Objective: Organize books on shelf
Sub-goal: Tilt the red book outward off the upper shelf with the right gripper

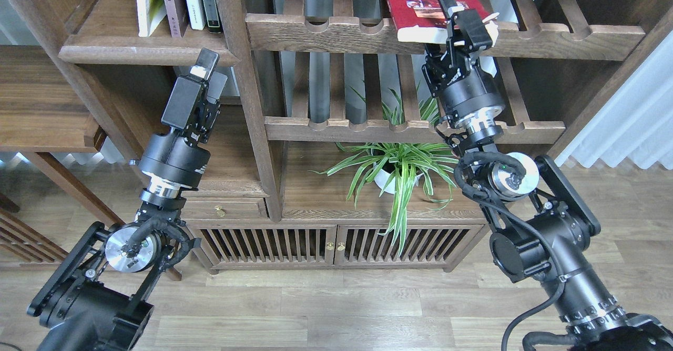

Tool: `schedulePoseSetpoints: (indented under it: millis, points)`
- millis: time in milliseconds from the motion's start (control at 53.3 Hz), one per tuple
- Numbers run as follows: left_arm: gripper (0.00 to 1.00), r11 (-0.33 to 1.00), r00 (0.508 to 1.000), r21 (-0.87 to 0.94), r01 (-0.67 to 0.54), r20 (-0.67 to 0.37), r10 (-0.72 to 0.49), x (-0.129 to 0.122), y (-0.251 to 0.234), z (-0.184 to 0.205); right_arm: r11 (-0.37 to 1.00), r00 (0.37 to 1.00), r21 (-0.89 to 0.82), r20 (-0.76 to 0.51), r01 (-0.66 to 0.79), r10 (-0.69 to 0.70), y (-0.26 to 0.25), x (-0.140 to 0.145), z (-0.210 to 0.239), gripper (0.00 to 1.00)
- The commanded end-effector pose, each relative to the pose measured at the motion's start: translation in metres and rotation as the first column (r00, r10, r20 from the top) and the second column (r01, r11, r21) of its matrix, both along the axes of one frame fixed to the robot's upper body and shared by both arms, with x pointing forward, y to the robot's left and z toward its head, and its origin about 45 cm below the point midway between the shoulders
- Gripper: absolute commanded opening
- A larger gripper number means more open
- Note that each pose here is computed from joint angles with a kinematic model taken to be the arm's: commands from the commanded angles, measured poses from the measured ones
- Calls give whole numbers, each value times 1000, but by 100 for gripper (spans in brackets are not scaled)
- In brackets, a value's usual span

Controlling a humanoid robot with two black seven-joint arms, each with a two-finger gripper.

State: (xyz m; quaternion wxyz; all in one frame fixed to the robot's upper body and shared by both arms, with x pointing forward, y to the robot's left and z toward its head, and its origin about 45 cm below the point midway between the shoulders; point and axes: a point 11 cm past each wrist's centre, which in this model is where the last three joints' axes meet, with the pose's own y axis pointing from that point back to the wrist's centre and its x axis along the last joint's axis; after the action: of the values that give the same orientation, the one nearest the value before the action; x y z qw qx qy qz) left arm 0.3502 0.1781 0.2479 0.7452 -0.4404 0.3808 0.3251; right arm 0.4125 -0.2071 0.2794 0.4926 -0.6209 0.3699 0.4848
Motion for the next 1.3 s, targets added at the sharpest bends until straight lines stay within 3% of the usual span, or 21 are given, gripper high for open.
schedulePoseSetpoints:
  millis: [0,544,901,1276]
  points:
    - [99,1000,1000,0,0,1,0,0,0,0,1000,1000,4,9,-1,1,0,0,1,60]
    - [99,1000,1000,-2,-12,-3,12,0,4,-1,998,997,58,72,19,-24,-7,-2,5,6]
    - [99,1000,999,-10,-17,-29,16,-2,3,-10,986,962,161,271,-36,-9,-5,-24,7,3]
    - [96,996,999,-92,1,-35,-4,0,0,-1,968,971,190,203,-167,128,32,-74,-26,3]
